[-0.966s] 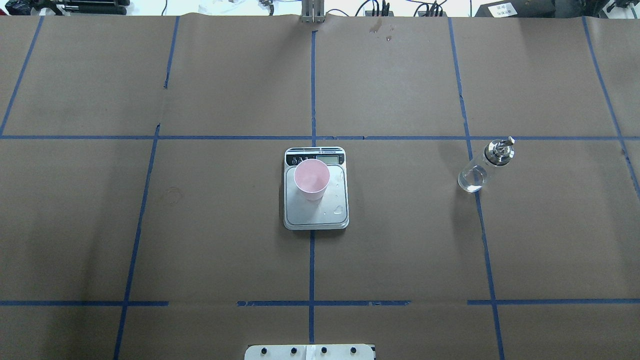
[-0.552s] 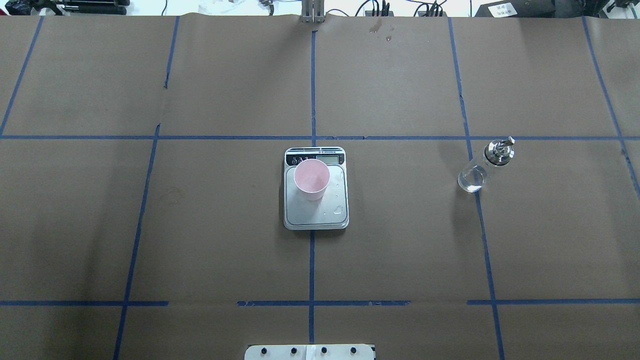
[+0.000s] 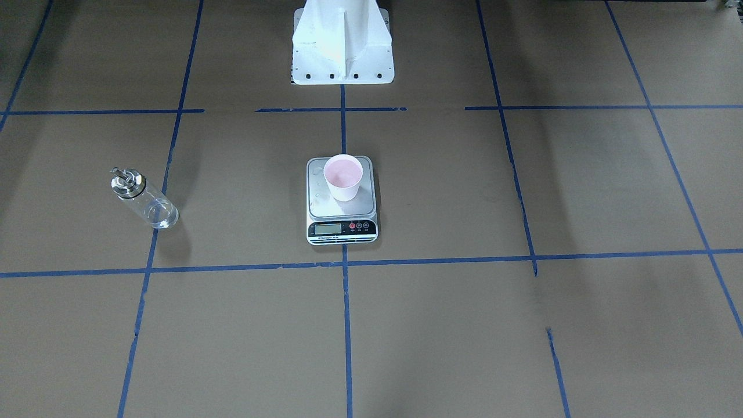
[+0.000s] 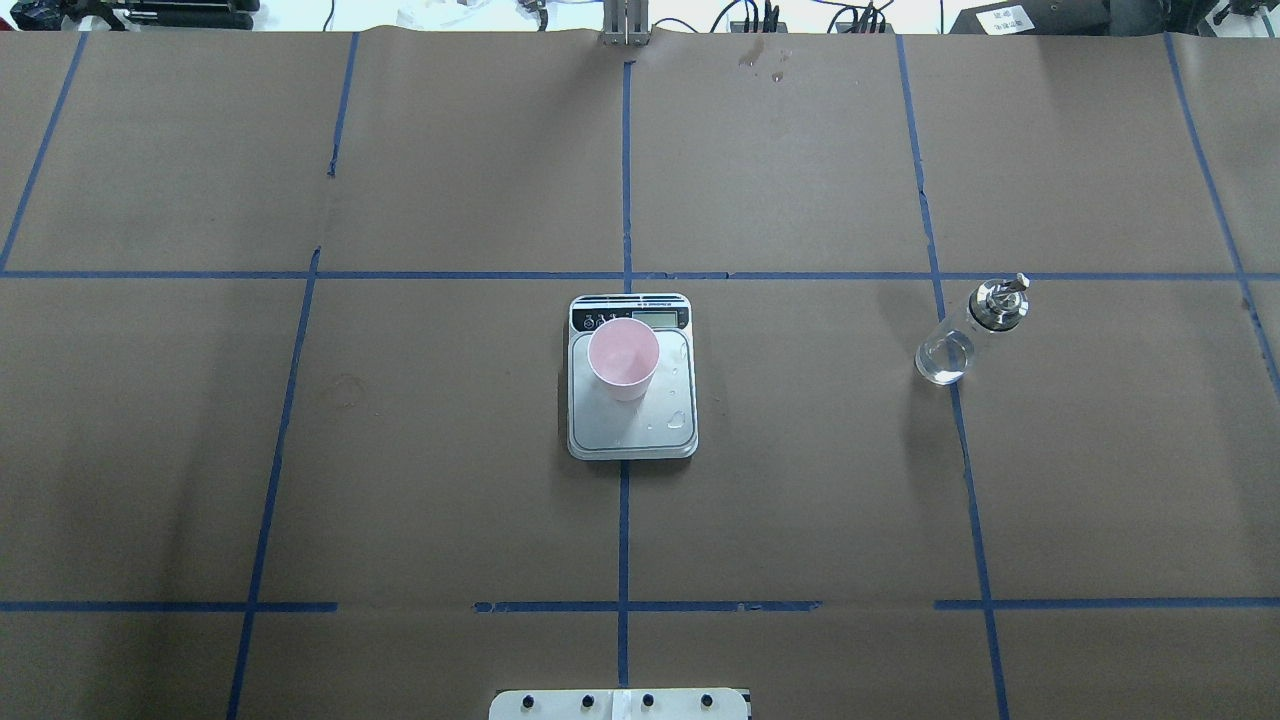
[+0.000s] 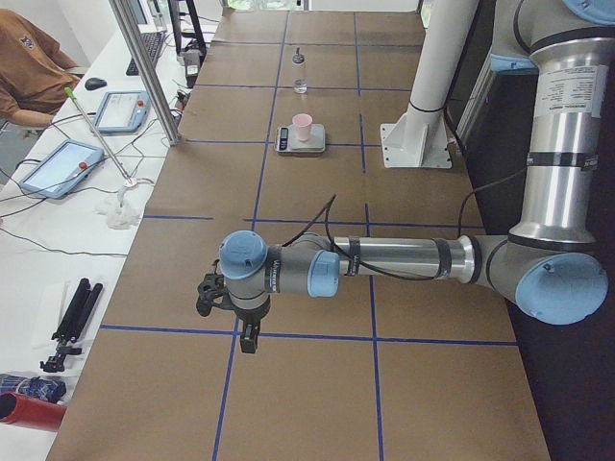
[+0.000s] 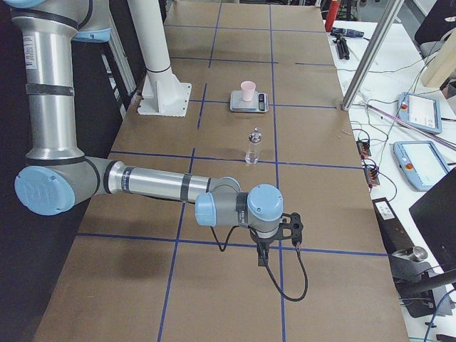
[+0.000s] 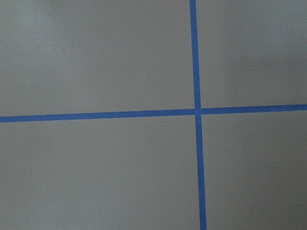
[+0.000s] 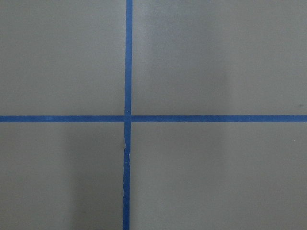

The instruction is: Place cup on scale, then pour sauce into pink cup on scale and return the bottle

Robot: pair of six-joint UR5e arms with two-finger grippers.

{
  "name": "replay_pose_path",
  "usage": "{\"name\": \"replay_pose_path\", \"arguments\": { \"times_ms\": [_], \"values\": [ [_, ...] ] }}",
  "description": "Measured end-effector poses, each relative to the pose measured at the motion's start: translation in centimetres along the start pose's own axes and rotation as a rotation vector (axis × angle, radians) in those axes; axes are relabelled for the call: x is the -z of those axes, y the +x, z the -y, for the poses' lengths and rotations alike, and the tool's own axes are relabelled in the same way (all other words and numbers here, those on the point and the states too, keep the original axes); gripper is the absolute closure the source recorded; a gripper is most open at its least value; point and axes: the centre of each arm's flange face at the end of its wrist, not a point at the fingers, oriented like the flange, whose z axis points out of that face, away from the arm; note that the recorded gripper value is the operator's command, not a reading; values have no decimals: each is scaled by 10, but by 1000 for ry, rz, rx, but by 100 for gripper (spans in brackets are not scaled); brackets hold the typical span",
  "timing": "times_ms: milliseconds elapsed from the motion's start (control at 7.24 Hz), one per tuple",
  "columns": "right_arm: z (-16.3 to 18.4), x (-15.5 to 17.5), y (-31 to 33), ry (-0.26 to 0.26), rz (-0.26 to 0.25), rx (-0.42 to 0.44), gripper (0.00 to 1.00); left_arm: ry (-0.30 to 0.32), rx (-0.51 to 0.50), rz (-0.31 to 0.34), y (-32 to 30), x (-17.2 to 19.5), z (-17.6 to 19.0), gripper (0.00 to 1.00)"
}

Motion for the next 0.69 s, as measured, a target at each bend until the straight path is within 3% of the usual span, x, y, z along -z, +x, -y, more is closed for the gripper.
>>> {"name": "replay_pose_path", "arguments": {
  "times_ms": [690],
  "values": [
    [-1, 0, -1, 3, 12, 14, 0, -1, 0, 0, -1, -1, -1, 0]
  ]
}}
